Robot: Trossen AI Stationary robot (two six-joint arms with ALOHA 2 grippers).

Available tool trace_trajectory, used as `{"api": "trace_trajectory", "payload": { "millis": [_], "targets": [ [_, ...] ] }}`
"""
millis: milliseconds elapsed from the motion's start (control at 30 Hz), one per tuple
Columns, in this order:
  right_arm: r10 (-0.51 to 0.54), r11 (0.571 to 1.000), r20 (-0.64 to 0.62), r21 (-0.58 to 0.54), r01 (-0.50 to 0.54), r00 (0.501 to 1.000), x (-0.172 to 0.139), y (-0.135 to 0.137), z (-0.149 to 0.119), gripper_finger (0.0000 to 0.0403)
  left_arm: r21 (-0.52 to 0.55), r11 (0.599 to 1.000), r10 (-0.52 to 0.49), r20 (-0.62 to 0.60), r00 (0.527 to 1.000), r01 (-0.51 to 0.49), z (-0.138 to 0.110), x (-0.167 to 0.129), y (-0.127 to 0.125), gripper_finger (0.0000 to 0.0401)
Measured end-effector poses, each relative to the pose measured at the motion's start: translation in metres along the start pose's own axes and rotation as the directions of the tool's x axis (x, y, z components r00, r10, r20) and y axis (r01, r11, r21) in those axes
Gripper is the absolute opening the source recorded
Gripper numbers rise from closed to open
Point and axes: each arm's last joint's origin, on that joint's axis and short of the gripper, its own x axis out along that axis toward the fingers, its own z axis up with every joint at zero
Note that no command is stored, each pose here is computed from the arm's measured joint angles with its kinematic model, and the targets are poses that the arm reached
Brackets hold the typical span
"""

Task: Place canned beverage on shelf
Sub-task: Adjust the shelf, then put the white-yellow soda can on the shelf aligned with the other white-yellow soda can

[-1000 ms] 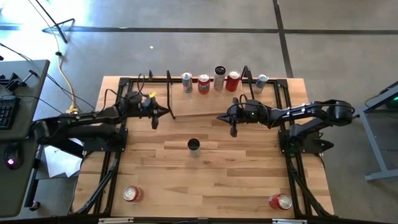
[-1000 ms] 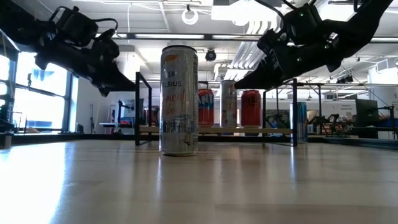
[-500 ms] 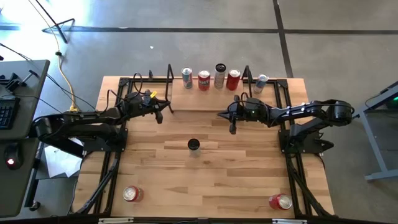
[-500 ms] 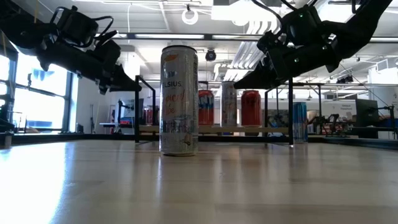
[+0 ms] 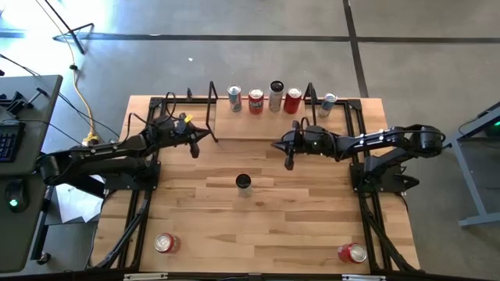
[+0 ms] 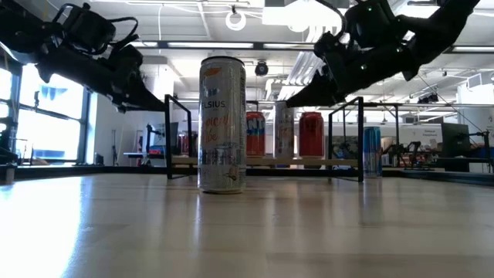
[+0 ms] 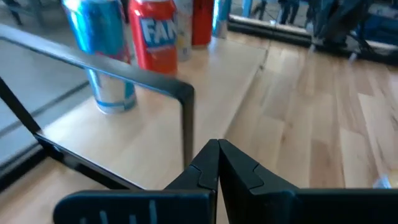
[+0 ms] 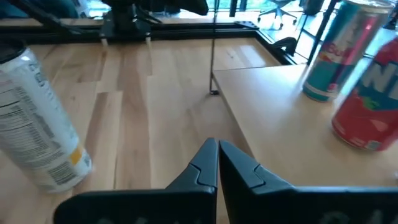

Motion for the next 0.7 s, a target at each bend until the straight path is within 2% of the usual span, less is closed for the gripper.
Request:
{"api": "trace_trajectory", "payload": {
  "millis": [200,400,567,700],
  "targets": [
    [0.029,0.999,-0.008,-0.014,-0.029,1.000,0.003,0.012,0.014,0.0000,0.007,0.998,-0.063,-0.029,0.998,0.064,-0.003,0.000,-0.007,0.0000],
    [-0.034,0.999,-0.051,0.008,0.035,0.998,0.004,0.032,0.029,0.0000,0.043,0.986,-0.163,-0.005,0.987,0.163,0.000,-0.005,-0.024,0.0000],
    [-0.099,0.993,-0.027,0.068,0.100,0.995,-0.002,0.062,0.035,0.0002,0.087,0.962,-0.259,0.013,0.966,0.257,0.002,-0.010,-0.040,0.0000],
    [-0.140,0.982,-0.016,0.123,0.140,0.990,-0.008,0.093,0.030,0.0029,0.109,0.938,-0.330,0.004,0.944,0.328,0.000,-0.012,-0.052,0.0000]
  ]
}}
